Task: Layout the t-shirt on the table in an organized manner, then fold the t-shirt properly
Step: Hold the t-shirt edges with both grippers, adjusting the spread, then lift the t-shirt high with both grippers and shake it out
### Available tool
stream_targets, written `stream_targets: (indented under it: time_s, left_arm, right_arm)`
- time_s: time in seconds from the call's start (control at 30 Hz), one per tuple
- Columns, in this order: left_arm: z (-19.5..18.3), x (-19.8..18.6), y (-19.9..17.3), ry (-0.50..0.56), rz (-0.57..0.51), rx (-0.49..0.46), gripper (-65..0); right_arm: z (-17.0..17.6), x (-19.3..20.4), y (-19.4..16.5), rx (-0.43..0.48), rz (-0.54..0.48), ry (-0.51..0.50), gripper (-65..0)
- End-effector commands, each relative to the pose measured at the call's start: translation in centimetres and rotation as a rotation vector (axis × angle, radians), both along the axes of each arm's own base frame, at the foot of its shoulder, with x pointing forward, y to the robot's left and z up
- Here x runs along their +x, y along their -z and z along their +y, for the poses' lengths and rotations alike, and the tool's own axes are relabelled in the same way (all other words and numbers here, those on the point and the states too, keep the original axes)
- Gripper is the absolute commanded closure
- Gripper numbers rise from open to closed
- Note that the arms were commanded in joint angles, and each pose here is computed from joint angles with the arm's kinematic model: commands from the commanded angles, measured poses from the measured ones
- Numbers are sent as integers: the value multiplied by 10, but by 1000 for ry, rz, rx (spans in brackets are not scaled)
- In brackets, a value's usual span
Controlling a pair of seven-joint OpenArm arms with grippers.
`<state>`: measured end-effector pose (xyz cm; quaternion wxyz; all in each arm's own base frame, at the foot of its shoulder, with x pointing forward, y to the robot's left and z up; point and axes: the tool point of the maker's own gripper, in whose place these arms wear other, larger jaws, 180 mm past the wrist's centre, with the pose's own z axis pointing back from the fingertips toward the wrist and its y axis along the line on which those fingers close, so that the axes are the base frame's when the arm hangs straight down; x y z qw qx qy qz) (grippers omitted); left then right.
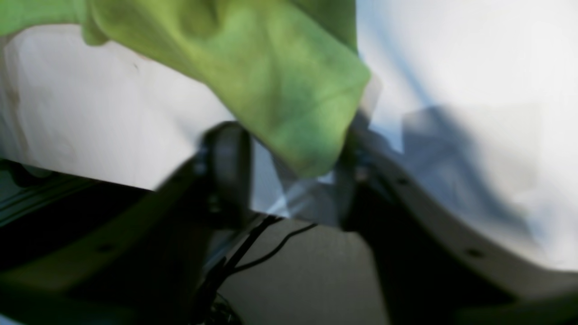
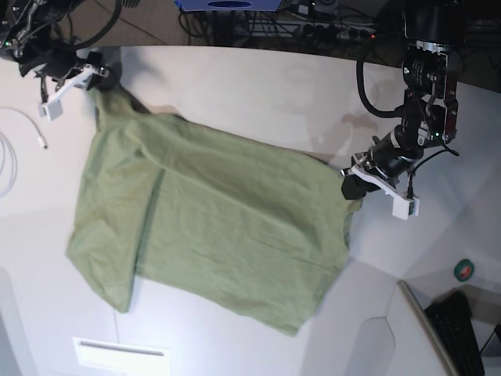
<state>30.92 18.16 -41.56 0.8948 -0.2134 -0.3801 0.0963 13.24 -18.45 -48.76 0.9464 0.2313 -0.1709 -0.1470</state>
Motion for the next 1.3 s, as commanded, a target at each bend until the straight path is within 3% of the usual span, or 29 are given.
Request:
stream_targets:
  time_s: [0.0, 0.13, 0.23, 0.43, 0.57, 0.7, 0.8, 0.93, 1.07, 1.2, 1.27]
  left_arm:
    - [3, 9, -13, 0, -47, -2, 0]
    - [3, 9, -13, 0, -47, -2, 0]
    - [3, 9, -13, 0, -47, -2, 0]
    - [2, 5, -12, 4, -45, 1, 0]
    - [2, 14, -35, 58, -106, 81, 0]
    - [-4, 42, -76, 93, -233, 173, 0]
    - [-10, 74, -110, 107, -298, 191, 0]
    - [-22, 132, -172, 120, -382, 172, 0]
    - [-59, 188, -216, 192, -432, 158, 0]
    - [-94, 236, -246, 206, -408, 119, 0]
    - [-108, 262, -285, 187, -472, 77, 0]
  right_arm:
    - [-4, 11, -7, -6, -43, 3, -180]
    - [-5, 13, -8, -8, -49, 8, -110]
    - [-6, 14, -8, -8, -50, 10, 0]
    - [-7, 5, -6, -10, -9, -14, 0]
    - [-19, 13, -19, -71, -12, -73, 0]
    - [-42, 61, -52, -174, -93, -157, 0]
    - [-74, 109, -85, -252, -162, -149, 0]
    - [-109, 188, -143, -353, -268, -178, 0]
    - [-127, 256, -189, -403, -345, -234, 0]
    - [-145, 315, -240, -437, -460, -228, 0]
    - [-158, 341, -276, -468, -516, -217, 0]
